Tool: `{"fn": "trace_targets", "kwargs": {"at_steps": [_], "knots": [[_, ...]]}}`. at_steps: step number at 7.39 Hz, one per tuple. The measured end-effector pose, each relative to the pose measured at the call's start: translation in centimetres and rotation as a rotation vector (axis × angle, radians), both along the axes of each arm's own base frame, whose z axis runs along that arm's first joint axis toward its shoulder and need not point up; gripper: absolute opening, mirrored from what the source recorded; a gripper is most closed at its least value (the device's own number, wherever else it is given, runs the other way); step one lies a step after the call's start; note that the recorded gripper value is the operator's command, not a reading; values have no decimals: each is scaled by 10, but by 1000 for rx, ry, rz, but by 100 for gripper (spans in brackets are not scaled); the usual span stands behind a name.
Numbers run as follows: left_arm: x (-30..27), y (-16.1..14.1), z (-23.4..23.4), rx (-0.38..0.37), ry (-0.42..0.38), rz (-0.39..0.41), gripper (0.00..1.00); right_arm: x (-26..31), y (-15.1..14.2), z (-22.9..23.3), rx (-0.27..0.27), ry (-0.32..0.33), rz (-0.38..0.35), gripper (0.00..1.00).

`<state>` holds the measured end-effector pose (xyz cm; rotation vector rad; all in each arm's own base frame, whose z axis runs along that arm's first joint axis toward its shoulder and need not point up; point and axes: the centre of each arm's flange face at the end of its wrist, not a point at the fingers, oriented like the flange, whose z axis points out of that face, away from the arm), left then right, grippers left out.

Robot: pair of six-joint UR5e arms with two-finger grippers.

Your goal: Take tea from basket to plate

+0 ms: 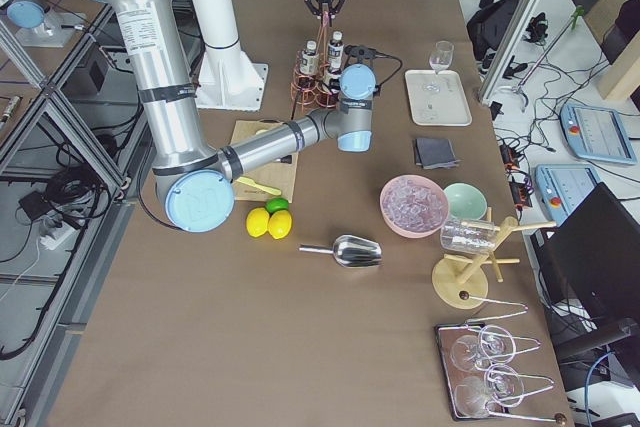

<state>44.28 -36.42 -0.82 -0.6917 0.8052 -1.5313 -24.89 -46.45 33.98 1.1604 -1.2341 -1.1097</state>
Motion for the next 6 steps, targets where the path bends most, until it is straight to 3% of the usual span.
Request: {"fn": "trace_targets", "kwargs": {"at_steps": [2, 6], "knots": [[1, -1, -1, -1, -1, 0, 0, -32, 23, -19, 30, -62, -37, 98], [4, 1, -1, -2, -3, 4, 0, -87, 66, -41, 9, -205, -85, 98]]}}
